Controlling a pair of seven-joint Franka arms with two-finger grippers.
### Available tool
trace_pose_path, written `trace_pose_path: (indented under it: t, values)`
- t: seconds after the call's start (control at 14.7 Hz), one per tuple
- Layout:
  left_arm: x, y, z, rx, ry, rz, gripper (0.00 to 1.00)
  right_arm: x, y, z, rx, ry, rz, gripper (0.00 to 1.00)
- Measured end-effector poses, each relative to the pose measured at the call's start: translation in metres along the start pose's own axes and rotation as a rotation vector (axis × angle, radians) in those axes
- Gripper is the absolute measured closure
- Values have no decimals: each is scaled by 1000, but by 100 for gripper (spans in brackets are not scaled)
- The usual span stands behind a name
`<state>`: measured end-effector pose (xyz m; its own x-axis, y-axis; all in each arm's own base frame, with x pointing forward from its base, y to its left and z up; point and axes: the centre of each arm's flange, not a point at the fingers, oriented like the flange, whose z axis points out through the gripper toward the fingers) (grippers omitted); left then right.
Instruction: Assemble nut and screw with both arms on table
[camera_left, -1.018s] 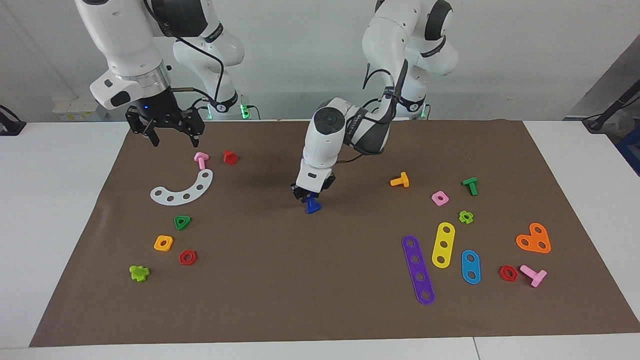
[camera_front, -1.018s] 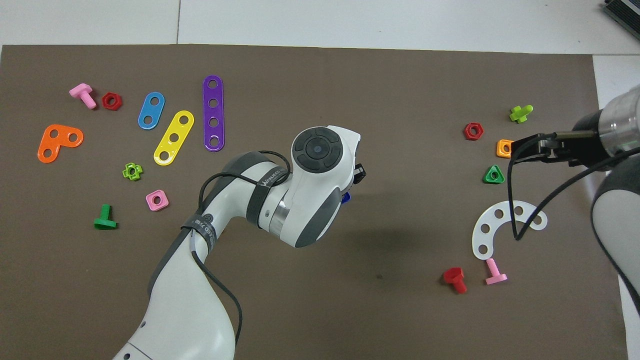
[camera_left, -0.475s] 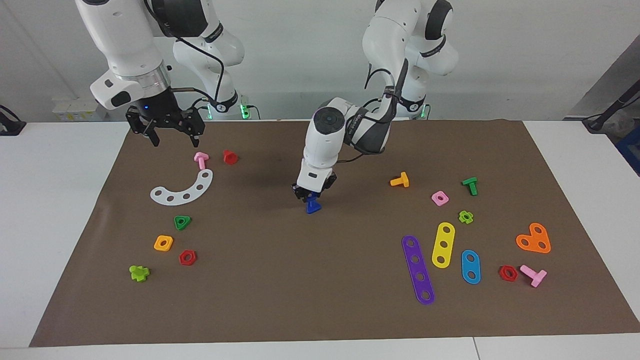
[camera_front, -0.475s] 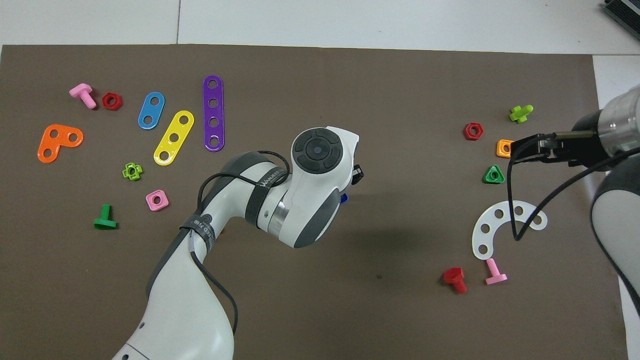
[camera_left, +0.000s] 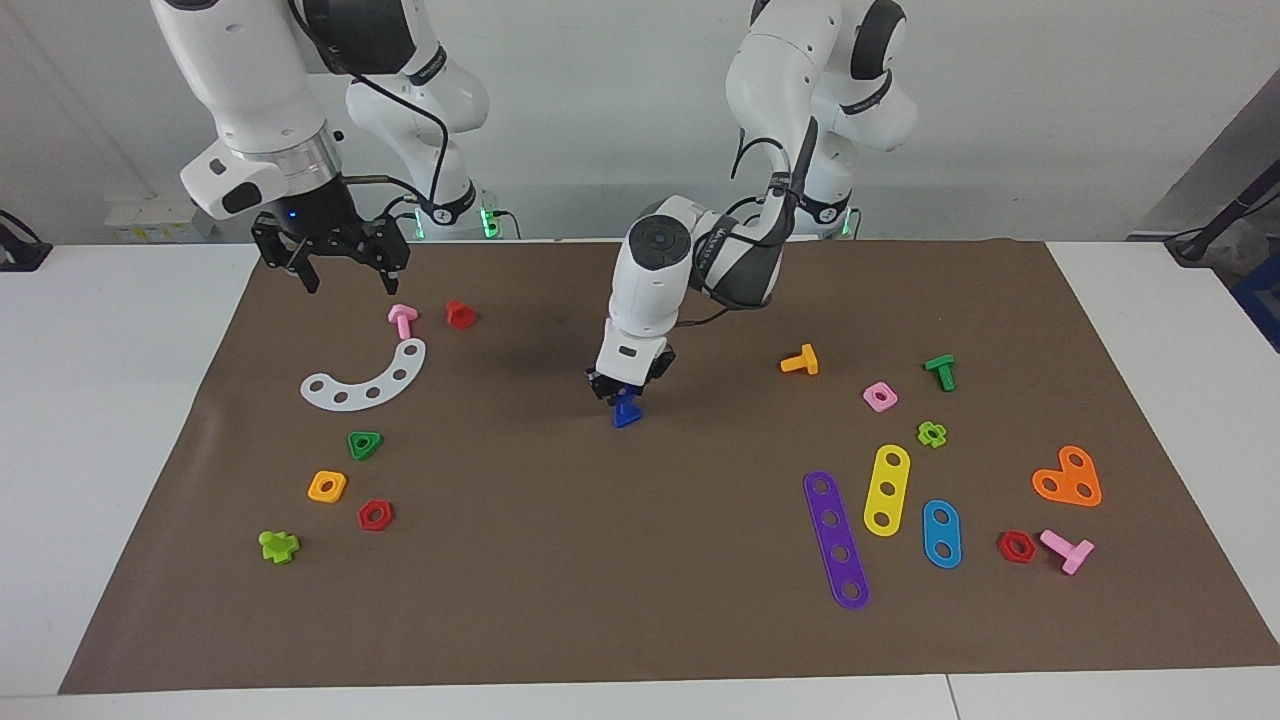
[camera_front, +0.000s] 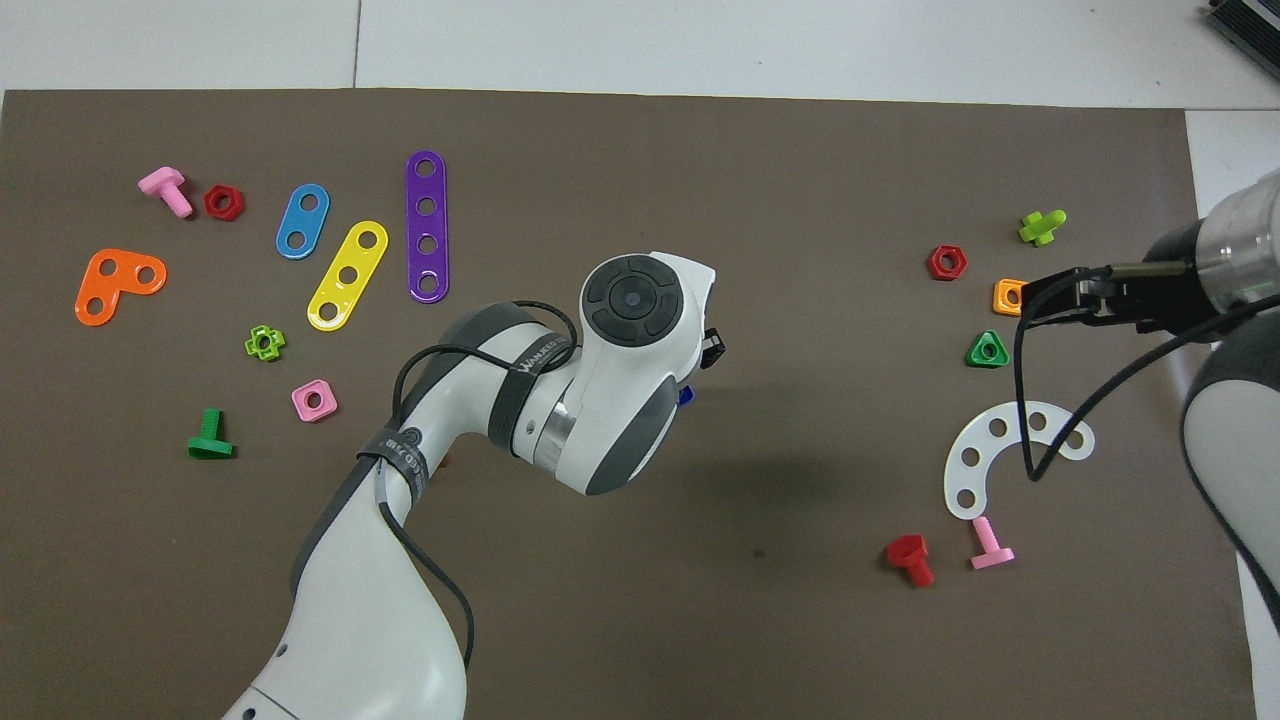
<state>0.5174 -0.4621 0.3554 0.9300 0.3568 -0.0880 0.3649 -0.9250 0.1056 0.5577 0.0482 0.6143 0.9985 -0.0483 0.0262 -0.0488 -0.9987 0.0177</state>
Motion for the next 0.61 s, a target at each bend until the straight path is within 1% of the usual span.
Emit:
trace_pose_path:
  t: [0.61]
  values:
    - [2,-12,0,-16,15,-14,54,0,0,0,0,3,0,0]
